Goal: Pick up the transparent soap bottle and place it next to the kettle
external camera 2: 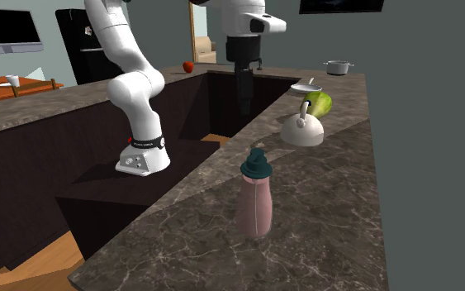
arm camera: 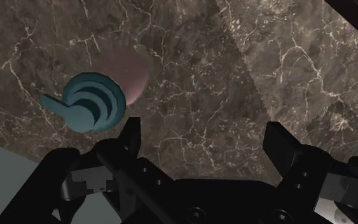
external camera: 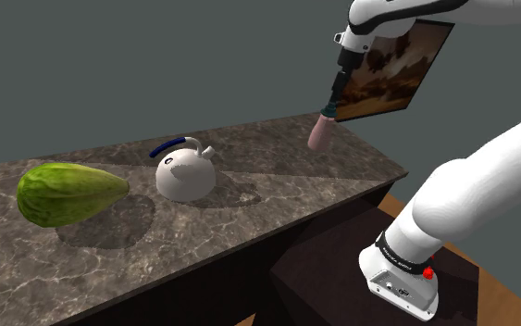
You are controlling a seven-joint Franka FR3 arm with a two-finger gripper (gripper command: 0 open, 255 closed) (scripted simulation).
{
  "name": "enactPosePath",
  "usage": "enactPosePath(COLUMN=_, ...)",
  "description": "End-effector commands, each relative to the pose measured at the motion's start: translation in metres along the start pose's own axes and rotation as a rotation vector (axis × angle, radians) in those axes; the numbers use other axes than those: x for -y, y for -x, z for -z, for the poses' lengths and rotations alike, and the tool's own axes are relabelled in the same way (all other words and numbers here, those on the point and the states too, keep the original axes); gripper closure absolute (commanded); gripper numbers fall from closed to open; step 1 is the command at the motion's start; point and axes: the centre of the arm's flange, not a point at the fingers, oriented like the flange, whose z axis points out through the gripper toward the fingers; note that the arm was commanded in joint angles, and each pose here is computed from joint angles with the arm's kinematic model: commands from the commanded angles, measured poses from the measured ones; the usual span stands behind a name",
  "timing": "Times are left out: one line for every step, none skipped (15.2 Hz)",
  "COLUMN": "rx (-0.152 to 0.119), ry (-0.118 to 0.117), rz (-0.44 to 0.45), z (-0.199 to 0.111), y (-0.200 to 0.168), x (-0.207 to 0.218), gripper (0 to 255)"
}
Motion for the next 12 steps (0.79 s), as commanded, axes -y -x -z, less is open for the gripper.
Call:
enactPosePath(rx=0.003, ry=-0.003, rz=0.004, z=-0.01, y=-0.004, x=-0.026, gripper=0)
enactPosePath(rx=0.005, ry=-0.005, rz=0.005, z=-0.014, y=-0.005, x=-0.039, gripper=0)
enactPosePath(rx=0.006, ry=-0.007, rz=0.006, z=-0.017, y=-0.006, x=-0.052, gripper=0)
enactPosePath(rx=0.008, ry=-0.008, rz=0.007, z=-0.021, y=-0.007, x=-0.065, gripper=0)
enactPosePath(rx=0.009, ry=-0.01, rz=0.009, z=-0.025, y=-0.008, x=-0.078, gripper=0)
enactPosePath(rx=0.011, ry=-0.012, rz=0.01, z=-0.029, y=-0.009, x=-0.091, gripper=0)
enactPosePath(rx=0.012, ry=-0.014, rz=0.011, z=-0.032, y=-0.01, x=-0.104, gripper=0)
enactPosePath(rx=0.014, ry=-0.016, rz=0.012, z=-0.036, y=-0.012, x=-0.116, gripper=0)
enactPosePath(rx=0.015, ry=-0.017, rz=0.013, z=-0.039, y=-0.012, x=-0.125, gripper=0)
enactPosePath(rx=0.015, ry=-0.017, rz=0.013, z=-0.044, y=-0.012, x=-0.125, gripper=0)
enactPosePath(rx=0.015, ry=-0.017, rz=0.013, z=-0.049, y=-0.012, x=-0.125, gripper=0)
enactPosePath(rx=0.015, ry=-0.017, rz=0.013, z=-0.055, y=-0.012, x=-0.125, gripper=0)
